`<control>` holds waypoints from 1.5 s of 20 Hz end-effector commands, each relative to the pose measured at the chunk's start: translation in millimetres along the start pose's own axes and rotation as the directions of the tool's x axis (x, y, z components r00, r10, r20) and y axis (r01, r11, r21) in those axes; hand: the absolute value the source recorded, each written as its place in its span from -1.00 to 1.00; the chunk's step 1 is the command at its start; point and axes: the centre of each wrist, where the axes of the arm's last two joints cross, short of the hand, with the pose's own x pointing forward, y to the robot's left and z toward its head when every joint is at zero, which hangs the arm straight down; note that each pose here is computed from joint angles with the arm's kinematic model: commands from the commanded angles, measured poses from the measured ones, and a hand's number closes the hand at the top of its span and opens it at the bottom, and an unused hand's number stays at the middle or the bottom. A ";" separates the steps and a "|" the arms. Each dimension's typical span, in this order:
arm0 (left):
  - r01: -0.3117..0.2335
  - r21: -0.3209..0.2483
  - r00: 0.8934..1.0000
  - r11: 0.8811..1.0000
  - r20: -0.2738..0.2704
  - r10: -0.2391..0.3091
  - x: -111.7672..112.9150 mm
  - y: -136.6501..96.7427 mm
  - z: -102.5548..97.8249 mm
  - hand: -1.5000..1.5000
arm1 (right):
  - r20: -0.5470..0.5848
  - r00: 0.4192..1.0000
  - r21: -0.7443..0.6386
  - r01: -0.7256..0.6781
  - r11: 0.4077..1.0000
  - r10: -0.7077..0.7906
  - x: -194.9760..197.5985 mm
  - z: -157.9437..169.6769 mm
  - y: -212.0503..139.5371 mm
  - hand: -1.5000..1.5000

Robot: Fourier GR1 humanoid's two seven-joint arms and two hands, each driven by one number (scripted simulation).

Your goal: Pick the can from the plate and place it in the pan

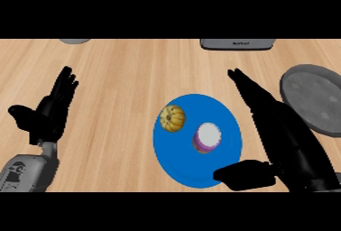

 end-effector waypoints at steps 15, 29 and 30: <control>-0.002 0.000 1.000 1.000 -0.005 0.002 -7.5 -1.5 -1.2 0.00 | -0.159 0.984 0.183 -0.048 0.982 0.078 -30.6 -23.0 44.0 -1.00; 0.001 -0.006 1.000 1.000 0.011 -0.001 14.6 -1.8 -6.3 0.00 | -0.254 0.920 0.305 -0.215 0.928 0.297 -19.6 -57.9 61.9 -1.00; 0.021 0.015 1.000 1.000 -0.002 -0.021 13.9 -4.6 -13.1 0.00 | -0.250 0.915 0.315 -0.232 0.920 0.316 -34.4 -43.7 77.2 -1.00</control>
